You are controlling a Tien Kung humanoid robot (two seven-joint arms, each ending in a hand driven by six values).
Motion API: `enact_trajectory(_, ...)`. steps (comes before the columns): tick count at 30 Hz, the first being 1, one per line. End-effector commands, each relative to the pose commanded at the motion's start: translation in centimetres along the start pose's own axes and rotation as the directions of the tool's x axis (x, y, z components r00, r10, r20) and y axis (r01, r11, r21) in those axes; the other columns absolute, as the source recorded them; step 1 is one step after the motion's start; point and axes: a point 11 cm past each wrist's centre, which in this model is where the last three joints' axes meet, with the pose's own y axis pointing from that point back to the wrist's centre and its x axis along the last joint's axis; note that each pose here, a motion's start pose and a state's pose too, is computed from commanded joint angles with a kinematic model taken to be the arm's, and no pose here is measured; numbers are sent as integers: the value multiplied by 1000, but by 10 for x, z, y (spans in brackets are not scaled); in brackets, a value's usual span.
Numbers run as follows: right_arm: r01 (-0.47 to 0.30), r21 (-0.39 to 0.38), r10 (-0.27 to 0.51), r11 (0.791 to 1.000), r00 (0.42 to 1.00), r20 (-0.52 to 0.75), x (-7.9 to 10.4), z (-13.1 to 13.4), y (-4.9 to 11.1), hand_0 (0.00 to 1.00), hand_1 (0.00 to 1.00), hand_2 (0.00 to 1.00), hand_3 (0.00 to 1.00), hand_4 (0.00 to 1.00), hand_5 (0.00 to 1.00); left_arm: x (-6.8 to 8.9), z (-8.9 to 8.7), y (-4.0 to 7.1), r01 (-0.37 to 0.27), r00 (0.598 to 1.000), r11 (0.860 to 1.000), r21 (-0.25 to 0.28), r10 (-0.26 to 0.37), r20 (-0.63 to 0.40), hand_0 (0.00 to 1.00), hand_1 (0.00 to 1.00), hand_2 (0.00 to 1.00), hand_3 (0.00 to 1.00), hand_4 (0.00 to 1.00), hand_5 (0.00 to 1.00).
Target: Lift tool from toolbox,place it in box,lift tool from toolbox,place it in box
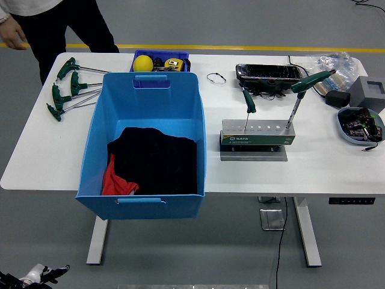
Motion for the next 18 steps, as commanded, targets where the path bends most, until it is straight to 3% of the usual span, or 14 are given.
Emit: enact_trajectory(18,2,8,-2,1000,1000,5,-1,-3,-1,921,848,855,883,998,998,1,1,0,-3,1000,1000,-2,3,-4,644,652,676,661,696,702)
